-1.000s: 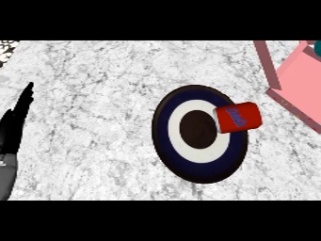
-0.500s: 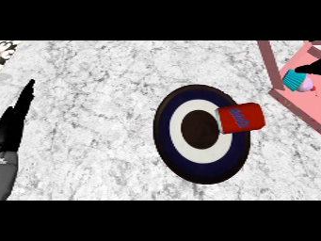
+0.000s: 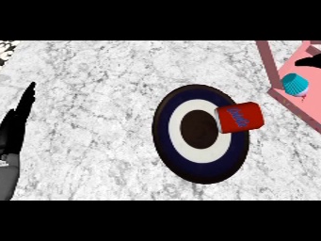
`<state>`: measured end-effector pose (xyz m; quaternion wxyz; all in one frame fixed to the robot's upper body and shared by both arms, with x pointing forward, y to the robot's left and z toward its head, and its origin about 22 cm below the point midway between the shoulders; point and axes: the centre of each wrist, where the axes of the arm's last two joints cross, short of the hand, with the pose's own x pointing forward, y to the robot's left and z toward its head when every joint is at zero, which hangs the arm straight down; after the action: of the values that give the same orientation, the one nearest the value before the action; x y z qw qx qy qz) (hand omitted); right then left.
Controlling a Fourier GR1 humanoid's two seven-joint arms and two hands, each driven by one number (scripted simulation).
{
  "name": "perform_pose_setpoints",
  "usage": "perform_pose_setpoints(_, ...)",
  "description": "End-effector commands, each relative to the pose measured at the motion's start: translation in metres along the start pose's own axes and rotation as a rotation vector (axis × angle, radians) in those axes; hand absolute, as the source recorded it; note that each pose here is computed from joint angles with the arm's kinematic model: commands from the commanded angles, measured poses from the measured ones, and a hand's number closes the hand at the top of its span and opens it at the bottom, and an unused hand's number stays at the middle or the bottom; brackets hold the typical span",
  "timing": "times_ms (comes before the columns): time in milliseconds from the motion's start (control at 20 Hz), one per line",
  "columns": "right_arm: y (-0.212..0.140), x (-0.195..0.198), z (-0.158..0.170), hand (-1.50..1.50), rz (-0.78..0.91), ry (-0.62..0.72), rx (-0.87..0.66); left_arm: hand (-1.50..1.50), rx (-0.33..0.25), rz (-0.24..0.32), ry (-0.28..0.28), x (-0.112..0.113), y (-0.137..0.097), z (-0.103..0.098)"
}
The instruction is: Pick the cupcake from the plate and place it in the cardboard box
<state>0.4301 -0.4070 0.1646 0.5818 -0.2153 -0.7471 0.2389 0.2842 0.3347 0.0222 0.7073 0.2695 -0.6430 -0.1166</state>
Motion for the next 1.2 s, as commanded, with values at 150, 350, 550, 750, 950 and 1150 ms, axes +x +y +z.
perform_pose_setpoints(150, -0.047, -0.002, 0.017, -1.5, -0.206, -0.048, -0.176, 0.0, 0.014, -0.011, 0.003, -0.001, 0.004, 0.006)
perform_pose_setpoints(350, -0.08, -0.016, 0.046, -1.5, -0.256, -0.055, -0.215, 0.0, 0.017, 0.0, 0.003, -0.012, 0.011, 0.01)
perform_pose_setpoints(550, -0.115, -0.018, 0.07, -1.5, -0.275, -0.02, -0.255, 0.0, 0.005, 0.006, 0.002, 0.002, 0.008, -0.002)
perform_pose_setpoints(750, -0.133, -0.029, 0.095, -1.5, -0.261, 0.015, -0.261, 0.0, 0.019, -0.002, -0.001, -0.006, 0.015, -0.002)
perform_pose_setpoints(950, -0.152, -0.04, 0.127, -1.5, -0.257, 0.01, -0.288, 0.0, 0.013, 0.011, 0.009, -0.014, 0.007, 0.01)
perform_pose_setpoints(1150, -0.169, -0.044, 0.152, -1.5, -0.219, 0.031, -0.261, 0.0, 0.009, 0.006, 0.004, -0.006, 0.011, 0.006)
